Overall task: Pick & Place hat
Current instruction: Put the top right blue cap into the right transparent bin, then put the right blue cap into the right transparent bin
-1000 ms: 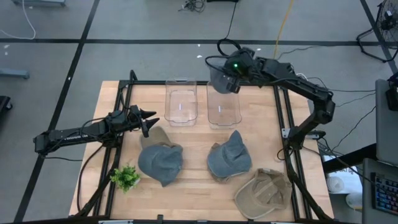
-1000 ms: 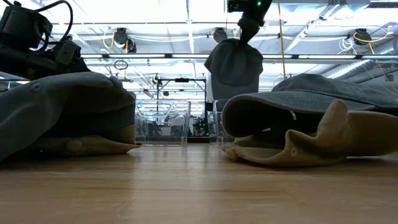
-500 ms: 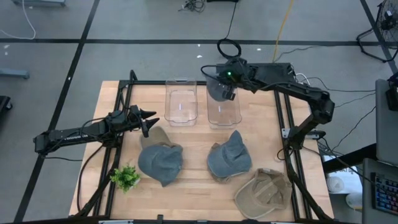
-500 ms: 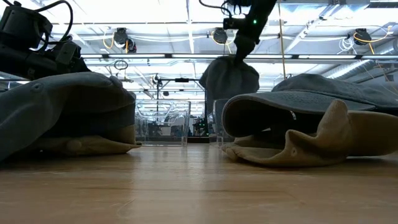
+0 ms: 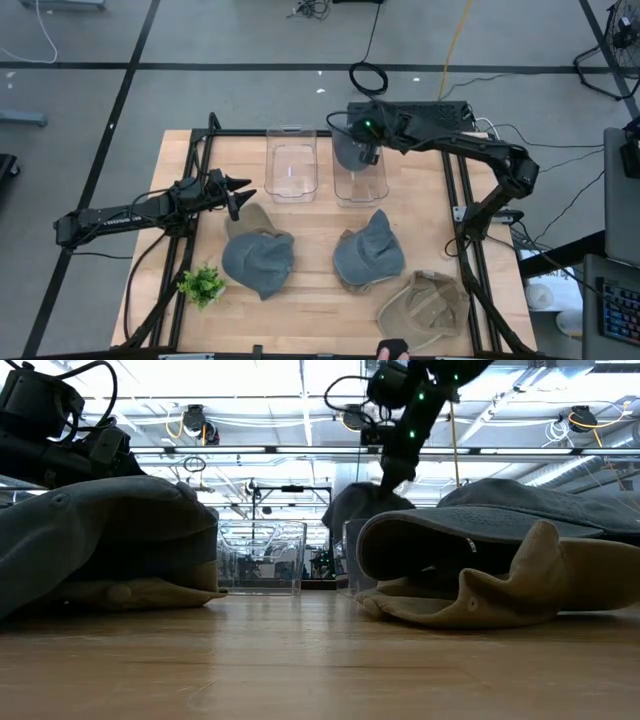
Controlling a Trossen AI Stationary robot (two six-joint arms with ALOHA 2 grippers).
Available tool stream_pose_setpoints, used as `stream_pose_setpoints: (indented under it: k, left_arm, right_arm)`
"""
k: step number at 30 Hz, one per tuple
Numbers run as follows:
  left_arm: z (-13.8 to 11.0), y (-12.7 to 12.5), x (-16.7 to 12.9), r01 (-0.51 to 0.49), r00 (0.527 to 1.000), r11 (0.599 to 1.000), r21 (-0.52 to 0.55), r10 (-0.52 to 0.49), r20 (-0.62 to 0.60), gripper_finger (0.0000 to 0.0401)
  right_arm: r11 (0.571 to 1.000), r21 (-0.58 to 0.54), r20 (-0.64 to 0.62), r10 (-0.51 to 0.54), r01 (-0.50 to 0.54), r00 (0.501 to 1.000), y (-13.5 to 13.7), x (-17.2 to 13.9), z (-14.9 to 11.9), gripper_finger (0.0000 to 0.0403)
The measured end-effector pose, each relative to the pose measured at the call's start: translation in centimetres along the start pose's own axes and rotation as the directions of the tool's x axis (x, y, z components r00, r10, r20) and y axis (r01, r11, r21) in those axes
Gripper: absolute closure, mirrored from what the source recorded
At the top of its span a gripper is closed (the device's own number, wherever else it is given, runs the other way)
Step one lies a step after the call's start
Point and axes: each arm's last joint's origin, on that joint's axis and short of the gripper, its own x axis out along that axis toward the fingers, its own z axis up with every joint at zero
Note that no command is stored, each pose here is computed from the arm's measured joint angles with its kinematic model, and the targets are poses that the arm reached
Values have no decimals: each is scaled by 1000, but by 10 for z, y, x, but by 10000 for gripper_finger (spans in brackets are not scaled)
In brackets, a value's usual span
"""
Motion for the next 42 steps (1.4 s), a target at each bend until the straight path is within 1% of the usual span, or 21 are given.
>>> stream_pose_setpoints:
  k: [3,6,10,13,17,19,25,28,30,33,35,38,42]
  left_arm:
    - [0,0,0,0,1000,1000,0,0,0,187]
    - [0,0,0,0,1000,1000,0,0,0,187]
    - [0,0,0,0,1000,1000,0,0,0,187]
    - [0,0,0,0,1000,1000,0,0,0,187]
    - [0,0,0,0,1000,1000,0,0,0,187]
    - [0,0,0,0,1000,1000,0,0,0,187]
    - [0,0,0,1,1000,1000,0,-1,0,187]
    - [0,0,0,0,1000,1000,0,0,0,187]
    - [0,0,0,0,1000,1000,0,0,0,187]
    - [0,0,0,0,1000,1000,0,0,0,187]
    - [0,0,0,0,1000,1000,0,0,0,187]
    - [0,0,0,0,1000,1000,0,0,0,187]
    - [0,0,0,0,1000,1000,0,0,1,187]
  right_arm:
    - [998,-68,23,-17,18,1000,7,11,-6,393]
    - [991,-128,36,-25,30,999,13,19,-11,374]
    - [985,-171,47,-32,39,998,17,22,-13,337]
    - [982,-184,55,-37,46,998,17,18,-12,306]
    - [986,-142,121,-66,83,991,12,-1,-7,268]
    - [986,-144,132,-65,84,989,11,-11,-7,252]
    - [987,-106,200,-95,118,975,4,-37,-6,217]
    - [990,-65,225,-108,125,968,1,-48,-7,205]
    - [991,-17,256,-125,134,959,-2,-56,-6,198]
    - [984,46,280,-178,172,943,-6,-70,-6,190]
    - [980,60,294,-197,188,935,-7,-79,-6,185]
    - [967,90,297,-255,239,920,-9,-92,-7,182]
    - [937,153,282,-346,314,895,-10,-110,-9,181]
